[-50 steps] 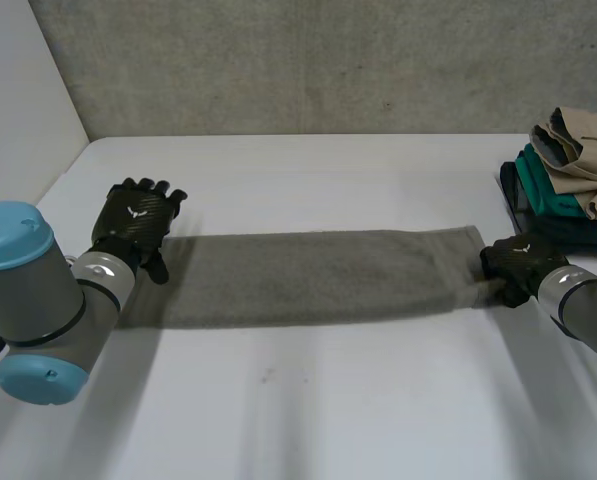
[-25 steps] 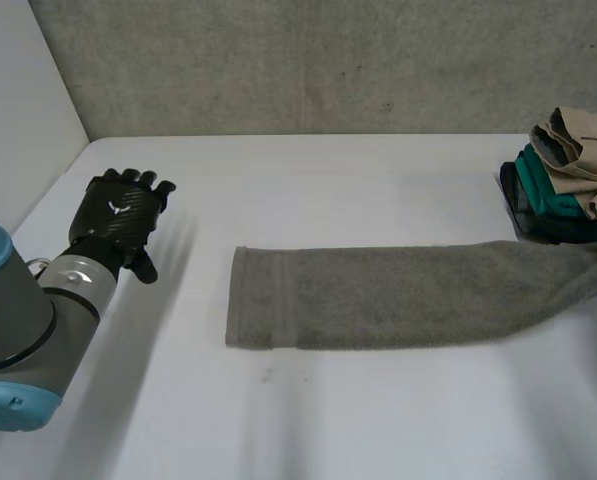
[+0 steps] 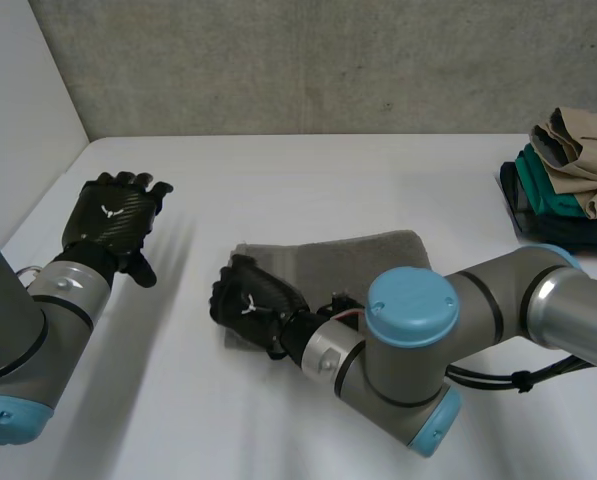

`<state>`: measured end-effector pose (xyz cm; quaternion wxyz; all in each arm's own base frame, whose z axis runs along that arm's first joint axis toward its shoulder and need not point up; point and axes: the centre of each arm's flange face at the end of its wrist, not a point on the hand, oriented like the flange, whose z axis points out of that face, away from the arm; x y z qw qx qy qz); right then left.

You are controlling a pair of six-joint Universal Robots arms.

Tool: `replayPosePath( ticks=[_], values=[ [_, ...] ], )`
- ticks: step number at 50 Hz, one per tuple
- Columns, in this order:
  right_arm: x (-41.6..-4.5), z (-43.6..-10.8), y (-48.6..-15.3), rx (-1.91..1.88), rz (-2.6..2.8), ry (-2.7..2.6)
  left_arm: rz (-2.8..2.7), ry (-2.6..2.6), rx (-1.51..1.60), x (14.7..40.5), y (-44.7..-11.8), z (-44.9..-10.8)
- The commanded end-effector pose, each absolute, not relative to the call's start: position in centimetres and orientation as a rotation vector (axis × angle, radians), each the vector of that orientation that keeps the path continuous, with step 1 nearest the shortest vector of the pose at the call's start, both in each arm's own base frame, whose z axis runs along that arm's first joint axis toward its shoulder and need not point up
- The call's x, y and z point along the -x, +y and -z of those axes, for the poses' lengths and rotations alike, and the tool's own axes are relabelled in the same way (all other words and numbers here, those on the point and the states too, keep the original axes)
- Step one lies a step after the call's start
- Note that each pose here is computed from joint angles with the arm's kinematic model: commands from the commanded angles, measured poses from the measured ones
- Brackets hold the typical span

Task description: Fold the laundry.

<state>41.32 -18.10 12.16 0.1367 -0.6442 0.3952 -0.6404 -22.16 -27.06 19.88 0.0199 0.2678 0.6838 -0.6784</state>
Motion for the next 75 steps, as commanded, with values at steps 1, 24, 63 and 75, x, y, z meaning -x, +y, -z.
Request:
replayPosePath(
  ticks=[1,24,63,75],
  values=[
    [-39.6,-15.2,-19.5,1.751,1.906,1.423,2.113,2.116,-0.837,22.4,-27.1,-20.0],
    [-23.0,-12.1,-28.5,1.248,1.692,2.378,2.124,2.132,-0.910,23.9,-26.0,-19.5],
    [-31.5,-19.3,-23.7,1.216,1.812,1.948,2.537,2.135,-0.936,32.3,-23.2,-25.4],
    [-30.6,-19.4,-26.3,1.050,1.516,2.117,2.230,2.502,-0.812,36.2,-20.7,-20.3]
  ],
)
